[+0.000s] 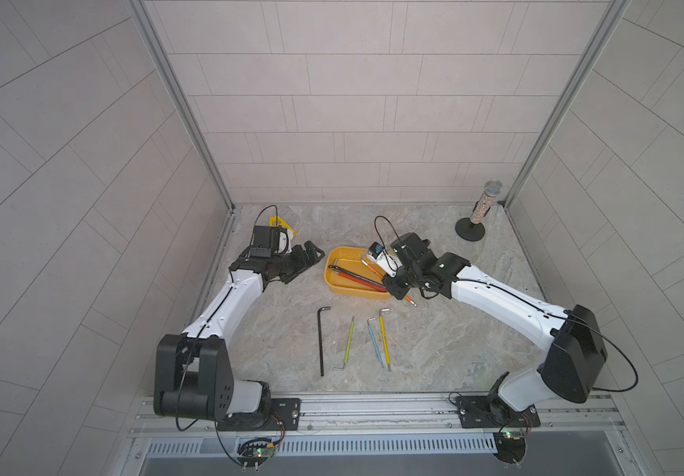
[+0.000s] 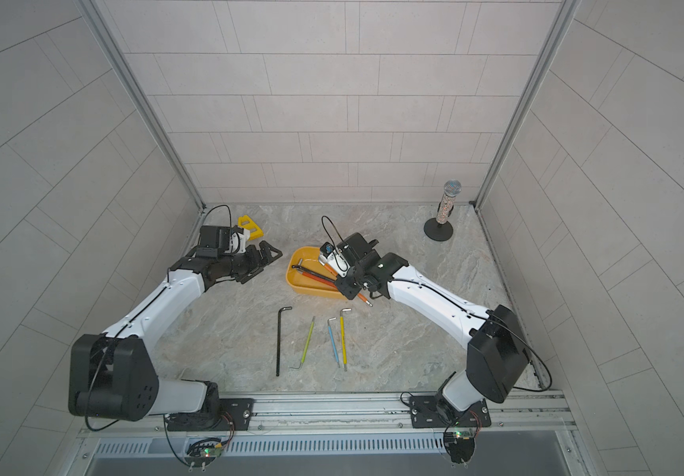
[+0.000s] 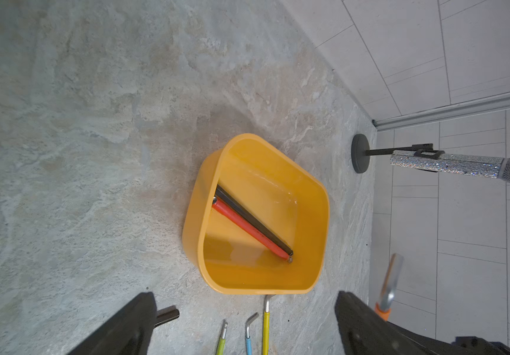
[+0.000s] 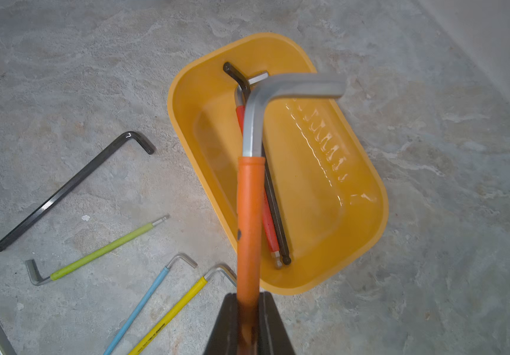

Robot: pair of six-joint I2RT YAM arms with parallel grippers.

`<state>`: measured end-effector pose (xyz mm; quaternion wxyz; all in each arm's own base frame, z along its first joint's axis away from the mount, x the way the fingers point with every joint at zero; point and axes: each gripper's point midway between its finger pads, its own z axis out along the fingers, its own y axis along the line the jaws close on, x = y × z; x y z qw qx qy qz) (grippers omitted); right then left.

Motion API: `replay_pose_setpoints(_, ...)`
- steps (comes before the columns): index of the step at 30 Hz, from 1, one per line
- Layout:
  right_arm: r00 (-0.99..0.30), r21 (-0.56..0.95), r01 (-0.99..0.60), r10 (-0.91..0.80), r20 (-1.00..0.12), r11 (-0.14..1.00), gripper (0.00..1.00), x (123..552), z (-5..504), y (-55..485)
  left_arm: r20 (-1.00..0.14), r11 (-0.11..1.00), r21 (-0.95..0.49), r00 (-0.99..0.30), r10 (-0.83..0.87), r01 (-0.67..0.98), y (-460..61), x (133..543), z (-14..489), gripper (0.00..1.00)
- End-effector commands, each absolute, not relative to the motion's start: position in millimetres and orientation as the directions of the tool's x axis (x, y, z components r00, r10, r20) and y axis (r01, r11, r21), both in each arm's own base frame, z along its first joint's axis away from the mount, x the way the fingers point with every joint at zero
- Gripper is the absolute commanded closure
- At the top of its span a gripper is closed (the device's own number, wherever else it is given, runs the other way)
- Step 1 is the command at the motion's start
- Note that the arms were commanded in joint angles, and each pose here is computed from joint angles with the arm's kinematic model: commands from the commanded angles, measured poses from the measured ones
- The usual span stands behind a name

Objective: Put the hex key on the desktop into the storage box
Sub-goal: Place the Allen key in the storage box.

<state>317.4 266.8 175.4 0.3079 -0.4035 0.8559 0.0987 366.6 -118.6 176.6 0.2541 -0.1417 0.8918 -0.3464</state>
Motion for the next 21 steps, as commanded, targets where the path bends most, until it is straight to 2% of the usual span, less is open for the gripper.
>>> replay_pose_setpoints(1,-0.436,-0.097,-0.779,-0.647,-0.626,0.619,1.00,328,182,276,-0.366,0.707,-0.705,-0.824,-0.432,-0.057,-121,377,185,0.02)
replay_pose_setpoints(21,-0.399,-0.123,-0.808,-0.689,-0.605,0.576,1.00,384,153,306,-0.334,0.697,-0.710,-0.822,-0.462,-0.103,-109,377,170,0.02)
